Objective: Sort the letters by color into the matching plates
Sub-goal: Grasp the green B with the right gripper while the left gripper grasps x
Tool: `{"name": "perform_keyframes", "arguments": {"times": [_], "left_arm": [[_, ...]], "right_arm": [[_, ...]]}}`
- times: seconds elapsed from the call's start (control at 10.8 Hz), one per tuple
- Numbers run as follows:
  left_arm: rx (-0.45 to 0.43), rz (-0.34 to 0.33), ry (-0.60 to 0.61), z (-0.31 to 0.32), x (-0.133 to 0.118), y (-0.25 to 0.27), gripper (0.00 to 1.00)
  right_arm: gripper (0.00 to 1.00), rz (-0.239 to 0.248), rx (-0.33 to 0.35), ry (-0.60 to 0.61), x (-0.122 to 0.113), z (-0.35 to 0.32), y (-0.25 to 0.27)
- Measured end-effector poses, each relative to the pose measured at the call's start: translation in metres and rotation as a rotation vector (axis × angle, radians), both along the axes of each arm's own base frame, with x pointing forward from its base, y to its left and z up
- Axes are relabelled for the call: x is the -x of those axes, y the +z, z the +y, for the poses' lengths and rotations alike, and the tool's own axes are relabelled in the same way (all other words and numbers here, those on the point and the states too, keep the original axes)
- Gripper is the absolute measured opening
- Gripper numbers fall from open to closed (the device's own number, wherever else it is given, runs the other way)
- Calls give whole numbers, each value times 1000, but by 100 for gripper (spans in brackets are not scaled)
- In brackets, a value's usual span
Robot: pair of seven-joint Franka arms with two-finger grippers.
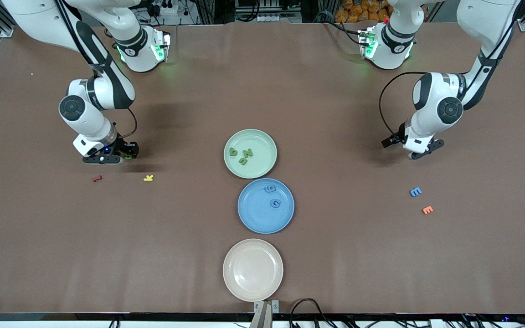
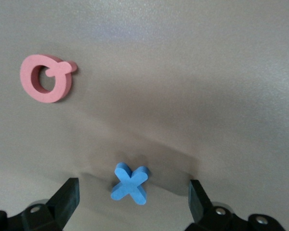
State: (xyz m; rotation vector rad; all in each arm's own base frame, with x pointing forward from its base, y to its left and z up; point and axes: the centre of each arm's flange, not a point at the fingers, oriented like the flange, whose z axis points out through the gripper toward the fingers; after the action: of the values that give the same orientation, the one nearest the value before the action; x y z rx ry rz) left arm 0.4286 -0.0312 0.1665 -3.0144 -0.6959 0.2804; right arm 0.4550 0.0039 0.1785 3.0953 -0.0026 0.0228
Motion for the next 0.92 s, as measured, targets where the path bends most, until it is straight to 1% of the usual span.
{"name": "perform_keyframes", "arguments": {"times": [0.09, 0.18, 0.37, 0.46, 0.55, 0.65, 0.74, 0.83, 0.92], "left_arm": [[1, 1, 0, 0, 0, -1, 100], [1, 1, 0, 0, 0, -2, 100], [2, -9, -2, -1, -1, -1, 76], [2, -12, -3, -2, -2, 0, 61], [0, -12, 2, 0, -2, 1, 51], [-2, -11, 6, 3, -2, 3, 37], [-3, -15, 5, 2, -3, 5, 33], [-3, -15, 4, 2, -3, 5, 33], [-3, -17, 4, 2, -3, 5, 33]], "right_arm": [[60, 1, 0, 1, 0, 0, -1], [59, 2, 0, 1, 0, 0, -1], [56, 5, 0, 3, 1, 0, -3], [49, 7, 0, 4, 1, 0, -4], [46, 7, 0, 4, 1, 0, -4], [40, 7, 0, 4, 1, 0, -5], [39, 7, 0, 5, 1, 0, -5], [28, 4, -1, 6, 1, 1, -5], [27, 4, -1, 6, 1, 1, -4]]}}
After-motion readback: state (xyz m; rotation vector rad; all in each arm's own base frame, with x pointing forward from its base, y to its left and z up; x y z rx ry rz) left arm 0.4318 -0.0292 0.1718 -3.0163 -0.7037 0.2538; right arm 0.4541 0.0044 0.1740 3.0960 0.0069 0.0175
